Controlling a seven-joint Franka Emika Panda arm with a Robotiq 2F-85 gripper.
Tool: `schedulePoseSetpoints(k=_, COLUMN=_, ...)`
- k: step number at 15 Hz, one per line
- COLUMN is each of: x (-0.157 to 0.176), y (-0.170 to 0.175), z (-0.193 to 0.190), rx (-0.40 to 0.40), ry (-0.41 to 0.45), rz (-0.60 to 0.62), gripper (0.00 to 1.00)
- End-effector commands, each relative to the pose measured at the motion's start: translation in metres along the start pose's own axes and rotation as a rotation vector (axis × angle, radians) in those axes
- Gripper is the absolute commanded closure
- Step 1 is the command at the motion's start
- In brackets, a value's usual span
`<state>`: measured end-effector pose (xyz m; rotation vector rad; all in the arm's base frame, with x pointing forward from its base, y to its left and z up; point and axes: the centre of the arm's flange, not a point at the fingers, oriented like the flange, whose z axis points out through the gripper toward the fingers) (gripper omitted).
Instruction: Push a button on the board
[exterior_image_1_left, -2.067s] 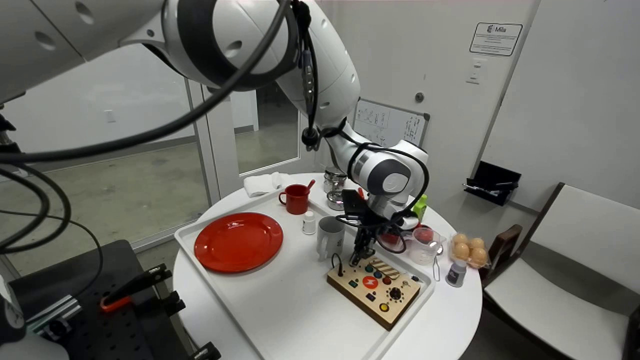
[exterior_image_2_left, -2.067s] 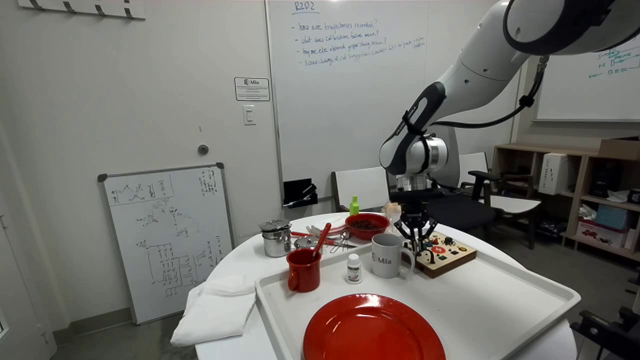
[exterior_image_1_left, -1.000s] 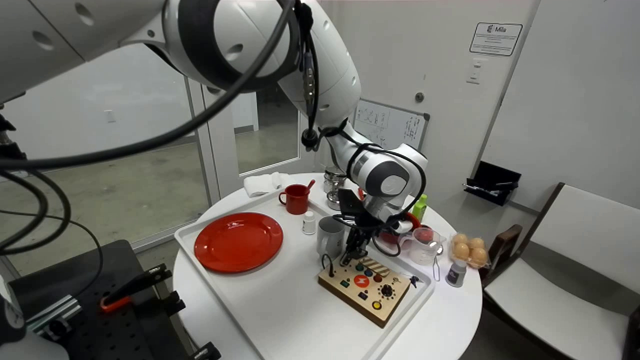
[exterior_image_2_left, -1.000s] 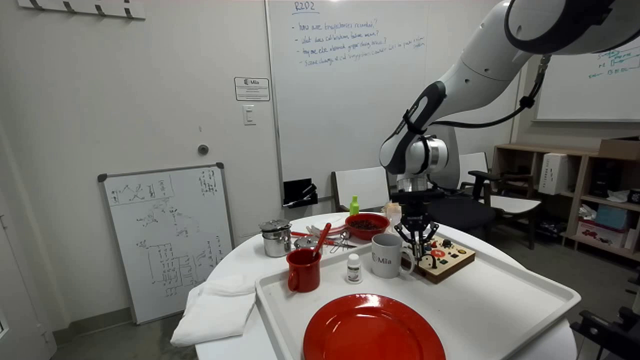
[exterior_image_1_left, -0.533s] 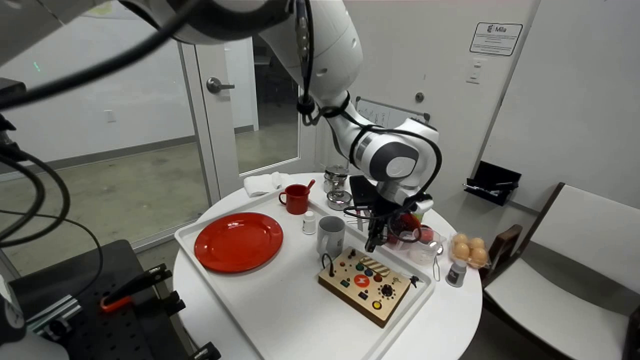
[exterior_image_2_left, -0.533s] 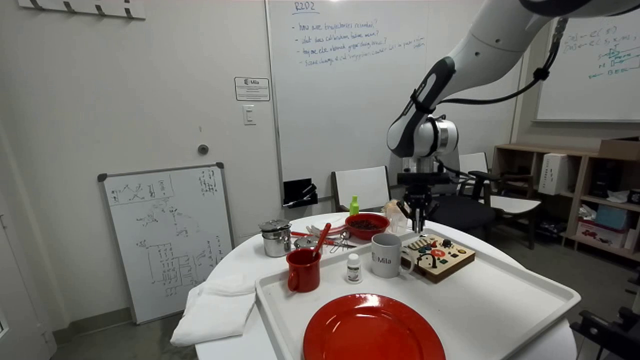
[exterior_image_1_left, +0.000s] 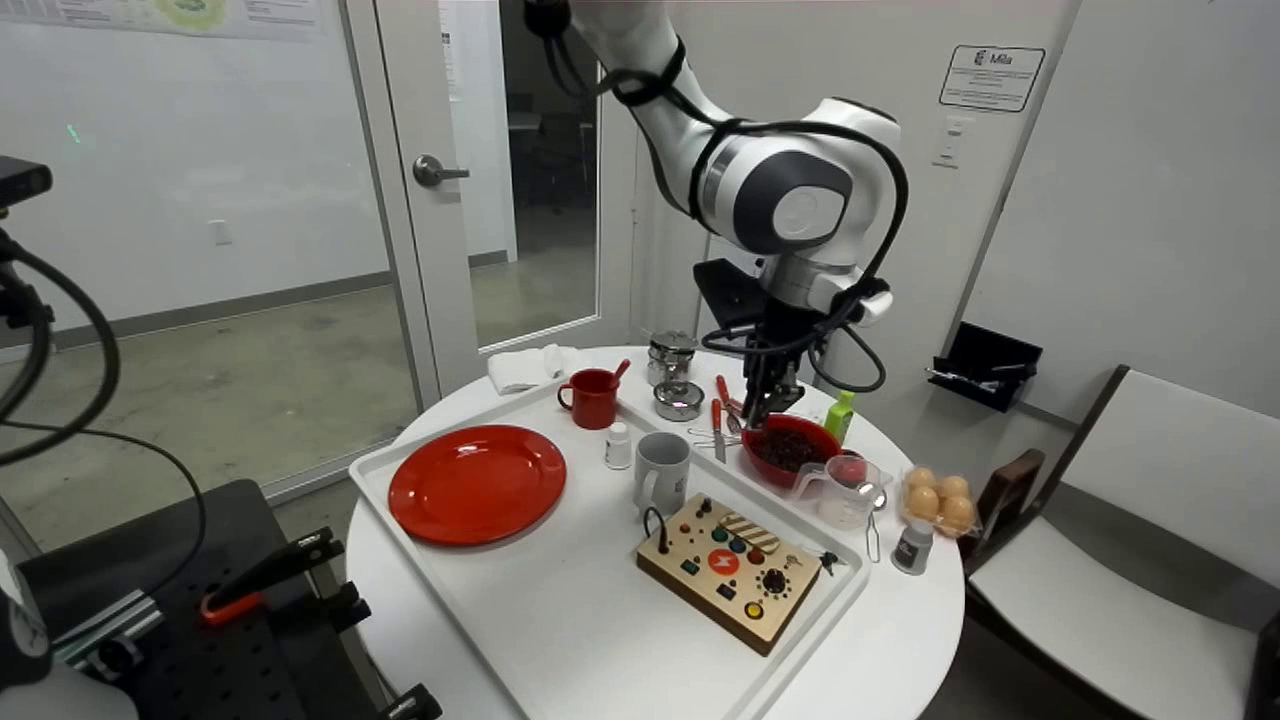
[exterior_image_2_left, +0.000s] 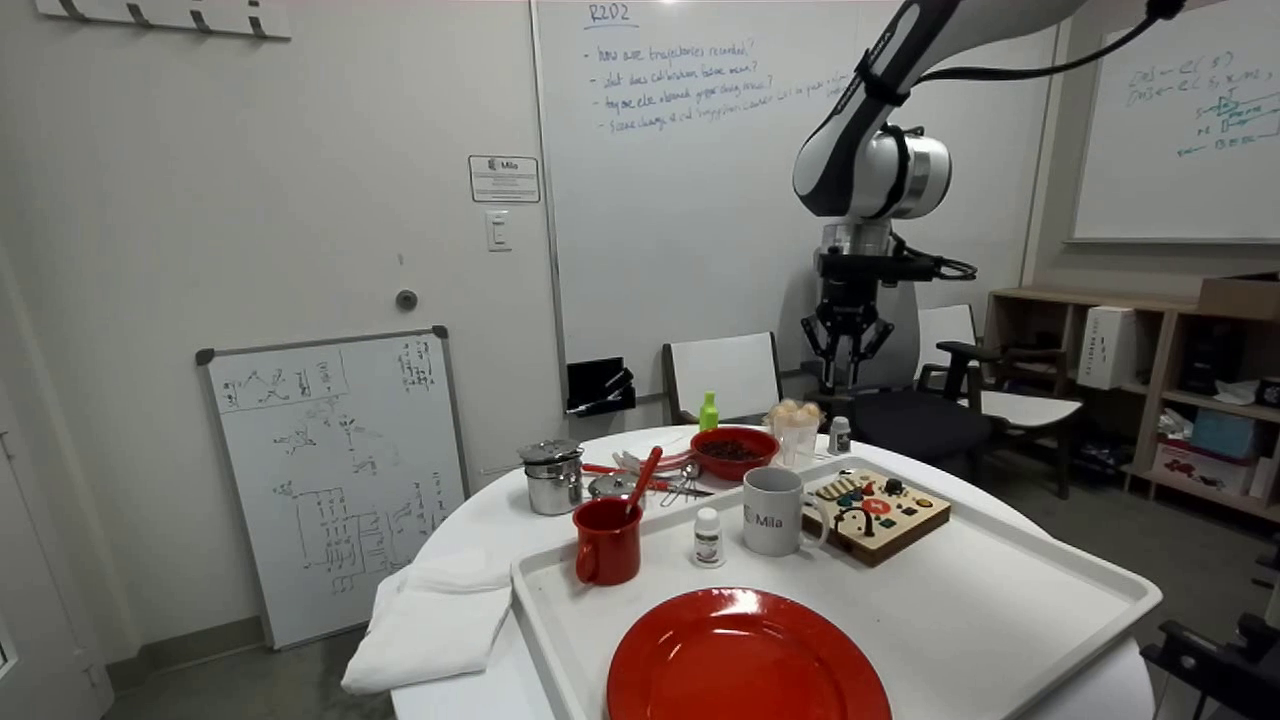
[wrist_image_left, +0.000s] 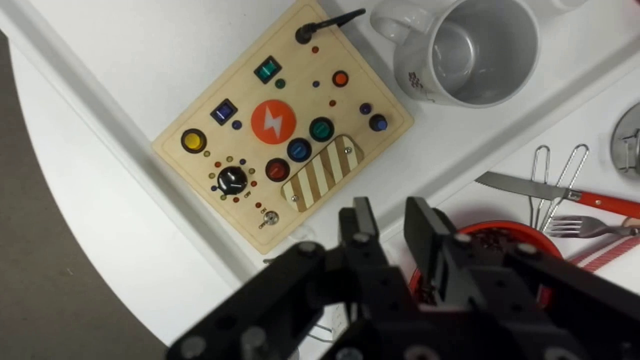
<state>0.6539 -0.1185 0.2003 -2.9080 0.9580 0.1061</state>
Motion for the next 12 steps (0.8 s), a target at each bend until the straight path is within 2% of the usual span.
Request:
schedulePoseSetpoints(k=1, x=-0.0098, y=0.0068, z=-0.0080, rx=0.024, ry=-0.050, rz=-0.040, gripper=0.44)
schedulePoseSetpoints(k=3, x=-0.0078, y=0.0079, z=-0.0035, rx=0.032, ry=-0.090, rz=-0.044, gripper=0.30)
schedulePoseSetpoints(k=4, x=-0.0059, y=0.0040, z=-0.0028, rx=0.005, ry=-0.053, rz=-0.032, gripper=0.48)
schedulePoseSetpoints(k=6, x=-0.0066, y=0.0063, z=-0.0013, rx=0.006, ry=-0.070, rz=-0.034, gripper=0.33)
schedulePoseSetpoints(k=7, x=-0.0066, y=0.0070, z=-0.0012, rx=0.006, ry=-0.072, rz=-0.035, gripper=0.30)
schedulePoseSetpoints(k=12, x=-0.0071, y=0.0064, z=-0.0010, rx=0.007, ry=-0.074, rz=-0.036, gripper=0.30)
